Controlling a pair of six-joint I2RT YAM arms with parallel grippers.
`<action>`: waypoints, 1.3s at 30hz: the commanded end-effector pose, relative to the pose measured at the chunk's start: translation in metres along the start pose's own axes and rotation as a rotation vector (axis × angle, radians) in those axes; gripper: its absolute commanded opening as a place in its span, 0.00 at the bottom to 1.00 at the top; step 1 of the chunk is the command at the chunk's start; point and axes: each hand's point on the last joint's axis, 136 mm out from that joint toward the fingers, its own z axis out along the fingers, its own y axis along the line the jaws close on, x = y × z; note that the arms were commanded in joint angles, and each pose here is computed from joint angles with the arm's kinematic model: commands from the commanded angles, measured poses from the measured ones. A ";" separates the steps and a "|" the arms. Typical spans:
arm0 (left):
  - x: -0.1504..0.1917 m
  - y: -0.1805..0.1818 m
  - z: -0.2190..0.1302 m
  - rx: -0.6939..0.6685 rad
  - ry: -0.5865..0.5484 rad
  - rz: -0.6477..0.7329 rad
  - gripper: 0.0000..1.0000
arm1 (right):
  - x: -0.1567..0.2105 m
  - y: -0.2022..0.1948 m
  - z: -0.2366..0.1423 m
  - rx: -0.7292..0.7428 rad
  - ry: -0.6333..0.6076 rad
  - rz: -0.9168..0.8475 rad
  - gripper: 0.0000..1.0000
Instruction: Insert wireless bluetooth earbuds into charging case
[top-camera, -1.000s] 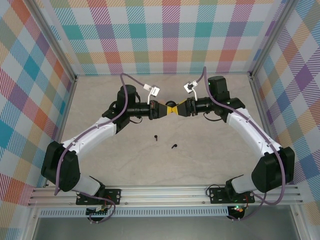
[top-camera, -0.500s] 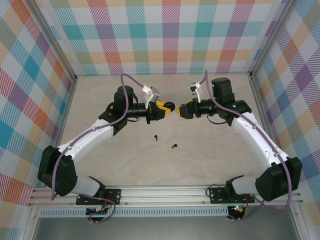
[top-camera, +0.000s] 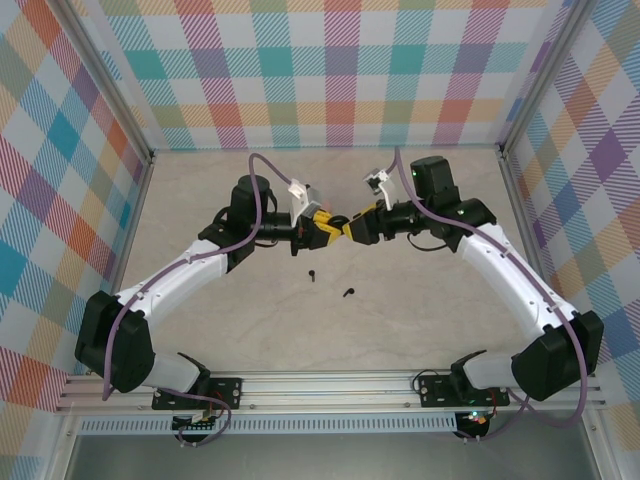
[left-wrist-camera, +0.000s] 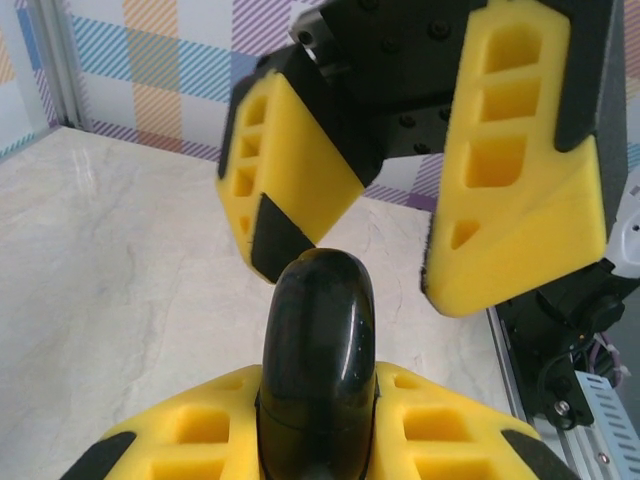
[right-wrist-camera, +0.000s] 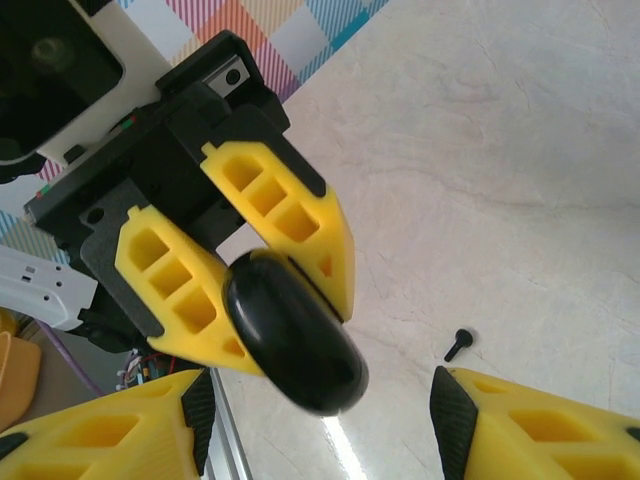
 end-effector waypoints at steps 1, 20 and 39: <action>-0.015 -0.018 -0.004 0.051 -0.020 0.076 0.18 | -0.007 0.002 0.001 0.011 0.003 -0.036 0.62; -0.017 -0.036 -0.008 0.116 -0.022 0.115 0.18 | -0.013 -0.030 0.002 0.218 -0.007 -0.010 0.62; -0.006 -0.010 -0.002 -0.013 0.001 0.042 0.19 | -0.020 -0.039 -0.013 0.328 -0.061 0.012 0.65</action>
